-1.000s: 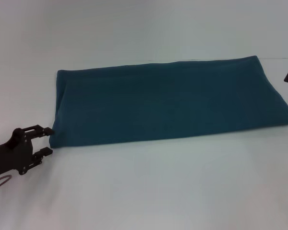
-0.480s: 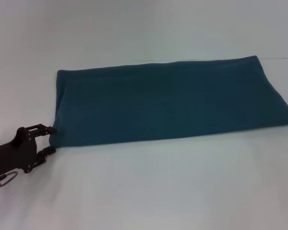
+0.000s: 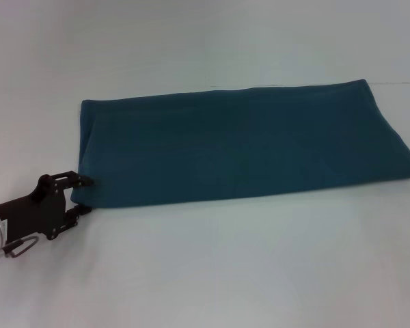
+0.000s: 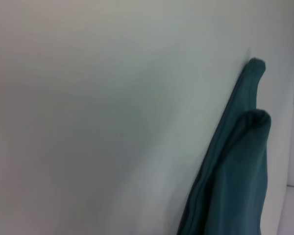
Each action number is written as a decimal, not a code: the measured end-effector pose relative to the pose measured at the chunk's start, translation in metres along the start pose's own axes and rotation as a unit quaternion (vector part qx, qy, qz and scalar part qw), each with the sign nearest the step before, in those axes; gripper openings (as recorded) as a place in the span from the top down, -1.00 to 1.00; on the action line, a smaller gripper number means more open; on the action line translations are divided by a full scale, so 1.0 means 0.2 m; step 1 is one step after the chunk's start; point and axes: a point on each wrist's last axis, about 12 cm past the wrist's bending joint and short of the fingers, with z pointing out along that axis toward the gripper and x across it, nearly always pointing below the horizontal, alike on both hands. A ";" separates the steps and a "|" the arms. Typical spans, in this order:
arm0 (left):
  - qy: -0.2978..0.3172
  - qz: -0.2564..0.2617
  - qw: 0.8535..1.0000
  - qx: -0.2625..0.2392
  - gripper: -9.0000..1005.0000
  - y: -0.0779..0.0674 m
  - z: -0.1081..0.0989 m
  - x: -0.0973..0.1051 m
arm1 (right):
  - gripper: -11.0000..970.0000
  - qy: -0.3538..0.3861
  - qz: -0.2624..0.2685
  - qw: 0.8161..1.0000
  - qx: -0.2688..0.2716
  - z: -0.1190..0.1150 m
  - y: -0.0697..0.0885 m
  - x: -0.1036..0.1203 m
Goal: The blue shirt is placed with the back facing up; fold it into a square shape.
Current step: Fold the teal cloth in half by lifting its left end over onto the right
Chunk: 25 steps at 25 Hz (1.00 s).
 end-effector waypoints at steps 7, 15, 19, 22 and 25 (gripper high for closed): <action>-0.001 0.002 1.000 0.000 -0.12 -0.01 0.01 0.00 | -0.42 -0.001 -0.002 1.000 -0.001 0.01 0.01 -0.01; -0.001 0.027 1.000 -0.007 -0.12 -0.08 0.08 0.00 | -0.42 -0.004 -0.003 1.000 0.003 0.01 0.00 -0.01; 0.006 0.040 0.999 -0.010 -0.12 -0.12 0.13 0.02 | -0.42 -0.005 -0.004 1.000 0.004 0.01 0.00 -0.02; 0.008 0.047 0.999 -0.010 -0.12 -0.13 0.15 0.02 | -0.42 -0.005 -0.004 1.000 0.004 0.01 0.00 -0.02; 0.006 0.052 0.999 -0.008 -0.12 -0.14 0.16 0.03 | -0.42 -0.007 -0.004 1.000 0.004 0.01 0.00 -0.02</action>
